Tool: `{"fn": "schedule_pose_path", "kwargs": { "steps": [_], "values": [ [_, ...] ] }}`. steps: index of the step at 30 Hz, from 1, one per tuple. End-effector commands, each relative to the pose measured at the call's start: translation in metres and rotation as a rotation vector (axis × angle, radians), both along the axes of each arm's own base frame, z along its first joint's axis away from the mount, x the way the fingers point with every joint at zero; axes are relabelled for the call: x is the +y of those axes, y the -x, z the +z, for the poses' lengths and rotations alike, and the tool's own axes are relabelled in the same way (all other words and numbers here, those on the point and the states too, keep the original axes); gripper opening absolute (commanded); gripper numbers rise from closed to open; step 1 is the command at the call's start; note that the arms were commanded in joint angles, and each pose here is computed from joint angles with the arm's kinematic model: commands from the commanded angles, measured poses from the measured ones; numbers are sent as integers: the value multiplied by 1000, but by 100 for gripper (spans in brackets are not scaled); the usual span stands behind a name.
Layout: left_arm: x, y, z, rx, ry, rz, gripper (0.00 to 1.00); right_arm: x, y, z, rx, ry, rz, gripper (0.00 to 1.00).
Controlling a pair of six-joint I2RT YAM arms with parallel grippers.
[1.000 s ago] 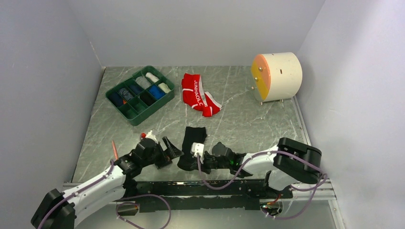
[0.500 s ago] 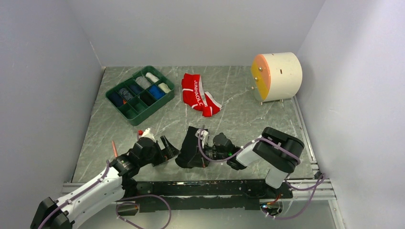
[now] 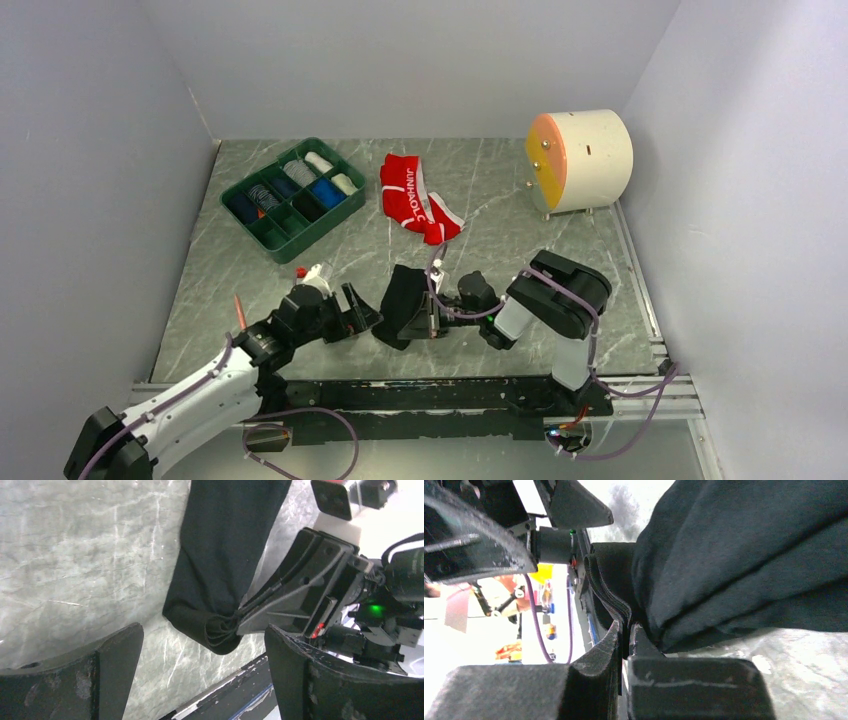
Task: Roll the underwear
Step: Roll the underwear to the center of the board.
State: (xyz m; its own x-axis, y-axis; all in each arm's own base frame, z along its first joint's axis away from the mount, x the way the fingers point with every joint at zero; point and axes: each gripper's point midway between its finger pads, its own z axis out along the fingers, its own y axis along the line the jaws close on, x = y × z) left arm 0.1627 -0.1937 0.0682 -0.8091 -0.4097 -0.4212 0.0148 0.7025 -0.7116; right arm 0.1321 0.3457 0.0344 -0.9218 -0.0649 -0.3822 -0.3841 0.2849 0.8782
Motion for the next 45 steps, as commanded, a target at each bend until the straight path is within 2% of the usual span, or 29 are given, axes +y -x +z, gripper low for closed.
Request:
{"fn": "schedule_pose_path", "kwargs": {
  "steps": [1, 11, 15, 22, 26, 30, 34, 37, 39, 43, 45],
  "values": [
    [-15, 0, 10, -56, 47, -89, 94, -1, -10, -2, 66, -20, -50, 0],
    [-20, 3, -1, -57, 61, -120, 90, -4, -30, -25, 158, 64, -142, 0],
    [-21, 3, -6, -64, 51, -139, 84, -8, -35, -34, 178, 109, -168, 0],
    [-17, -9, -12, -91, -49, -146, 77, -9, -40, -36, 169, 138, -176, 1],
    [-6, -16, -26, -37, -127, -81, 73, -12, -44, -41, 156, 187, -186, 2],
    [-6, -23, -25, -24, -136, -62, 71, -16, -43, -52, 176, 243, -185, 3],
    [-3, -26, -32, -1, -170, -48, 59, -18, -41, -56, 190, 261, -191, 7],
    [-2, -27, -33, 16, -221, -72, 57, -19, -43, -52, 185, 252, -201, 8],
    [-3, -29, -35, 15, -235, -87, 57, -19, -45, -49, 174, 247, -207, 14],
    [-3, -30, -44, 33, -267, -104, 53, -9, -41, -24, 135, 145, -154, 44],
    [-3, -29, -50, 43, -277, -117, 53, -6, -41, -12, 101, 100, -134, 51]
  ]
}}
